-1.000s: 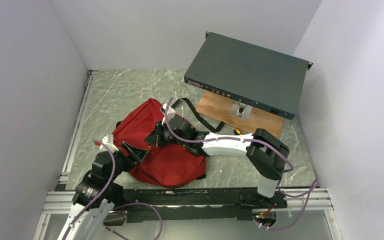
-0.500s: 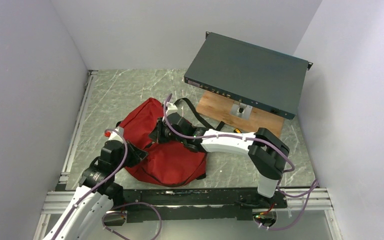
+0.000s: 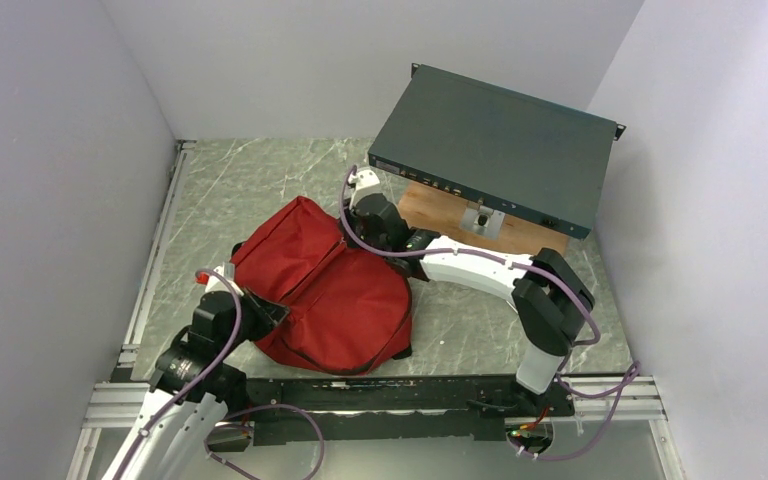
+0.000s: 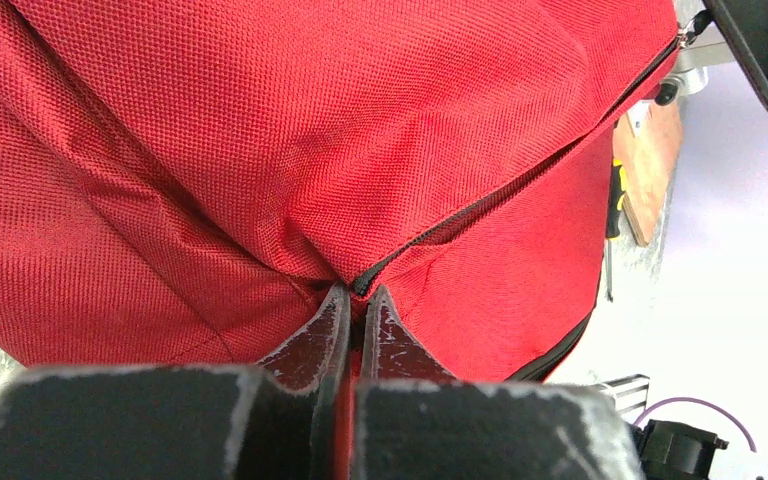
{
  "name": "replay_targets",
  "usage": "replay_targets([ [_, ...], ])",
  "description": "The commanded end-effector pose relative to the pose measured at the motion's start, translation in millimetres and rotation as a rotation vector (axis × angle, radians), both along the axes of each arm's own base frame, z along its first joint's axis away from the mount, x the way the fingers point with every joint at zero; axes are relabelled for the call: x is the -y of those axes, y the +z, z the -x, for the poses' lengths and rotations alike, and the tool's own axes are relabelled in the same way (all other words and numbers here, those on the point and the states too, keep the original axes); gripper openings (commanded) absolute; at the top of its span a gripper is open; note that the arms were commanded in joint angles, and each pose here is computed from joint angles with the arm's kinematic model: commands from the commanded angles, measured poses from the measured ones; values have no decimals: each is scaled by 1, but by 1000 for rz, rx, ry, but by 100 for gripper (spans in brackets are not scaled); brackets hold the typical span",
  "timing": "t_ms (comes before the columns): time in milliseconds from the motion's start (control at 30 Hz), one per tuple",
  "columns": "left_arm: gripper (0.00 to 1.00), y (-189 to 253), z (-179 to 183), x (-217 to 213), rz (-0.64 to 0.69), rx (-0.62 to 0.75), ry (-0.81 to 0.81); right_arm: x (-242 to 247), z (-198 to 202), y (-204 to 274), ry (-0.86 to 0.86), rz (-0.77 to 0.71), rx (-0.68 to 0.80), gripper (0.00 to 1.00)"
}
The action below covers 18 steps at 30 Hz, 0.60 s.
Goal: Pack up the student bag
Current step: Zip the student bag at the center of the board.
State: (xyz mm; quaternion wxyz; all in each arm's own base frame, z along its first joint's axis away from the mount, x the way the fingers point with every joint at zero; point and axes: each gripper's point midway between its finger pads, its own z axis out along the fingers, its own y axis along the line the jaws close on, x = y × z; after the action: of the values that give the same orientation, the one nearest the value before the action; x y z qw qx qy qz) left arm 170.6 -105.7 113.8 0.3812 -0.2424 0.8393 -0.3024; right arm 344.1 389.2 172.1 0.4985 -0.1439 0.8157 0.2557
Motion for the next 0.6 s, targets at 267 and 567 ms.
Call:
replay_targets([
  [267, 69, 48, 6, -7, -55, 77, -36, 32, 31, 69, 101, 136, 99, 55],
  [567, 95, 166, 11, -25, -195, 476, -82, 123, 130, 172, 191, -14, 138, 99],
])
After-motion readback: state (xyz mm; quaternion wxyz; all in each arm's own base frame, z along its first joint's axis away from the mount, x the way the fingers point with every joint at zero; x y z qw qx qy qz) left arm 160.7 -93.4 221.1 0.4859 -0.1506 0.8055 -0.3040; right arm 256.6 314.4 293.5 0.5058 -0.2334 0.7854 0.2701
